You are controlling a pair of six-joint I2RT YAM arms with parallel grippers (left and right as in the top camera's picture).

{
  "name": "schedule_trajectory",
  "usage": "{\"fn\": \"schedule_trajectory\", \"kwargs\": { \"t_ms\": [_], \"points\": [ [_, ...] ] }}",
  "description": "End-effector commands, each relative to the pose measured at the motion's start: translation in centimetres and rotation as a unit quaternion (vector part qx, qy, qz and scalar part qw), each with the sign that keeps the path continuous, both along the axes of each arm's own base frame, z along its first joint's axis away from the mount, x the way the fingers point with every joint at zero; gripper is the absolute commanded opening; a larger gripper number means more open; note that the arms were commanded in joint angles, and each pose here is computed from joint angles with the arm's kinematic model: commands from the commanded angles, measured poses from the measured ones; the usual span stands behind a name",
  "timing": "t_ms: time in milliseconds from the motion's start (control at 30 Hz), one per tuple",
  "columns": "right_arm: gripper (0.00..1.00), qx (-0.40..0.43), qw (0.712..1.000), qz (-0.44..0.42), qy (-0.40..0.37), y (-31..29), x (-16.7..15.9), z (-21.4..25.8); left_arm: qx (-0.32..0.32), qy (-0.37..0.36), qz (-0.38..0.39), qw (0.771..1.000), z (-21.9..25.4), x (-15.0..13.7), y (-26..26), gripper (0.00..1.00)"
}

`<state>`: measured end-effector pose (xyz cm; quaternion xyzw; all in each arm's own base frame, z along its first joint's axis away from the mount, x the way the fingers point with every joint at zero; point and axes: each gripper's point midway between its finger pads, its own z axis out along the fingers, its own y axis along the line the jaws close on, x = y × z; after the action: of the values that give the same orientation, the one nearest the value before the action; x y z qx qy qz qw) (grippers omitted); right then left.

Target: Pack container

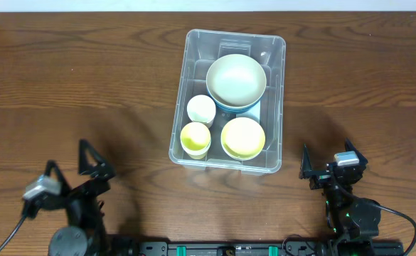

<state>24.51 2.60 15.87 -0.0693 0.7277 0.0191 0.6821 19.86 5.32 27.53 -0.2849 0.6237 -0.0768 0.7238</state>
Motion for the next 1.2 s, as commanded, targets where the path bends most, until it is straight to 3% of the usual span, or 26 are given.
{"fn": "schedule_trajectory", "kwargs": {
  "t_ms": [0,200,567,867,1167],
  "points": [
    [0.99,-0.006,1.0,0.001,-0.001,-0.1,0.0,0.0,0.041,-0.002,-0.05,0.998,-1.7,1.9,-1.8,0.98],
    [0.99,-0.006,1.0,0.001,-0.001,-0.1,0.0,0.0,0.088,0.002,-0.106,0.99,-5.2,3.8,-3.9,0.98],
    [0.99,-0.006,1.0,0.001,-0.001,-0.1,0.0,0.0,0.149,0.08,-0.111,0.979,-11.0,4.7,-4.0,0.98],
    [0.99,-0.006,1.0,0.001,-0.001,-0.1,0.0,0.0,0.222,0.142,-0.119,0.957,-13.3,4.5,-4.0,0.98],
    [0.99,-0.006,1.0,0.001,-0.001,-0.1,0.0,0.0,0.226,0.149,-0.12,0.955,-13.6,4.5,-4.0,0.98]
  ]
}}
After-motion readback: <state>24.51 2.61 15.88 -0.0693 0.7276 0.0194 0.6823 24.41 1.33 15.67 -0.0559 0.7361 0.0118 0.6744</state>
